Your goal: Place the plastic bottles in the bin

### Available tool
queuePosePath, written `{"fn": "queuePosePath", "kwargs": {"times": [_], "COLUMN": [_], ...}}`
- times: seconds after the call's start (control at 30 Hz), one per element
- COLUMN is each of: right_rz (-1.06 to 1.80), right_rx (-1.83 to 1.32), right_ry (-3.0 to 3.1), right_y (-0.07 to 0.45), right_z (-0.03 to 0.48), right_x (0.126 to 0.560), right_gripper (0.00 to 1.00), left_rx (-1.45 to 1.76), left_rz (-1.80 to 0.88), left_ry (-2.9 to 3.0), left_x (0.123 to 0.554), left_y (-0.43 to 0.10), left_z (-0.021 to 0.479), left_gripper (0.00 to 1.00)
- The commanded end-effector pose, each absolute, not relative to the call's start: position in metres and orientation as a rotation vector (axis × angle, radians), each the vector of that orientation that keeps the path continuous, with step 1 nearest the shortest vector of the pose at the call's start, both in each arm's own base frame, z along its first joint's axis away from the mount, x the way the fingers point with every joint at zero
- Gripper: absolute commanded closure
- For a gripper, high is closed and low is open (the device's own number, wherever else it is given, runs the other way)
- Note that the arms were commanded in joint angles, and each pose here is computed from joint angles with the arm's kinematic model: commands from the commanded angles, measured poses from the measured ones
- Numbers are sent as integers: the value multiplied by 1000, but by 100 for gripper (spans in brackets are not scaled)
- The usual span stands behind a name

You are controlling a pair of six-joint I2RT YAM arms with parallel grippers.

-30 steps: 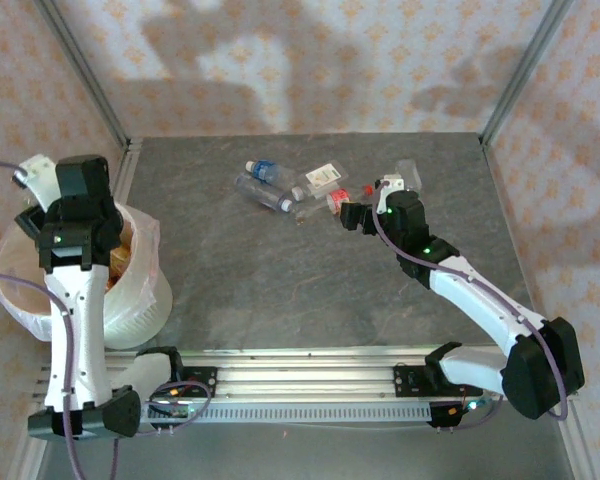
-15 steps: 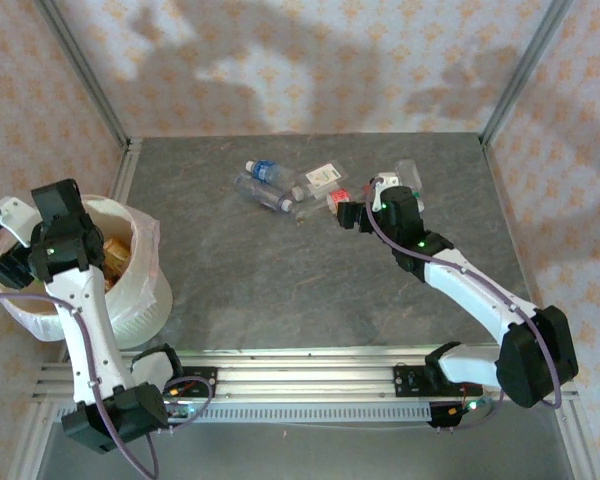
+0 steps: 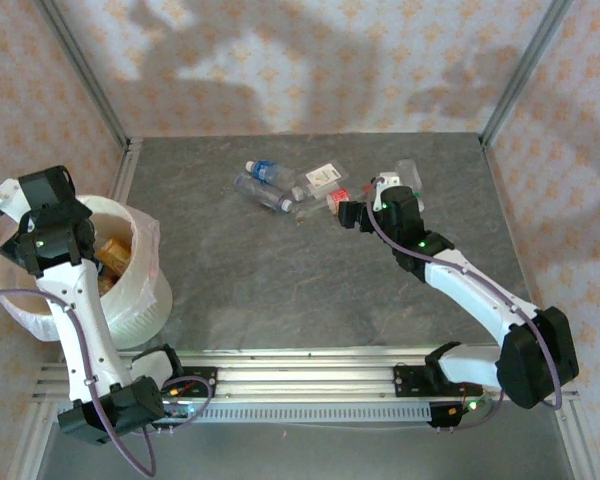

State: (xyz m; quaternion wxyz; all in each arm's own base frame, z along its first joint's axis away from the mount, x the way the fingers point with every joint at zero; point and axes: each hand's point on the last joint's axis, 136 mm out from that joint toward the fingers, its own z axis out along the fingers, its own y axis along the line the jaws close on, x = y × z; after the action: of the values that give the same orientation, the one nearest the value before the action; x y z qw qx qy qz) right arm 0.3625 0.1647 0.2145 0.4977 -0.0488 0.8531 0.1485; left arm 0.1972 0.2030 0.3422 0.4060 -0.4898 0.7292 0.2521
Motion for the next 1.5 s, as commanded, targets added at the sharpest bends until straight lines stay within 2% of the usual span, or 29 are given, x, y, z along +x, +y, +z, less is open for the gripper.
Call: {"fn": "queuePosePath", "kwargs": {"times": [0.0, 0.1, 0.4, 0.63, 0.87, 1.13, 1.3, 1.47], "right_rz": [353, 347, 326, 308, 284, 216, 208, 191], "right_rx": [-75, -63, -35, -17, 24, 99, 99, 103], "right_ry": [2016, 2012, 2002, 2021, 1981, 1938, 1945, 1979], "right_y": [159, 157, 153, 149, 137, 115, 111, 107], "right_z": [229, 230, 229, 224, 237, 244, 247, 242], "right_x": [363, 363, 364, 363, 356, 347, 341, 335], "right_gripper": [1, 1, 1, 1, 1, 1, 1, 1], "left_rx": [-1194, -1138, -866, -622, -463, -599, -744, -900], "left_rz": [540, 426, -164, -389, -421, -588, -401, -366], "left_ry": [1833, 1841, 1804, 1864, 1983, 2110, 2284, 2356], "left_x": [204, 219, 284, 339, 390, 463, 497, 524], "left_y": [188, 173, 89, -1, -83, -142, -139, -136], "left_z": [356, 365, 410, 427, 412, 334, 253, 178], "left_gripper": [0, 0, 1, 1, 1, 0, 0, 3]}}
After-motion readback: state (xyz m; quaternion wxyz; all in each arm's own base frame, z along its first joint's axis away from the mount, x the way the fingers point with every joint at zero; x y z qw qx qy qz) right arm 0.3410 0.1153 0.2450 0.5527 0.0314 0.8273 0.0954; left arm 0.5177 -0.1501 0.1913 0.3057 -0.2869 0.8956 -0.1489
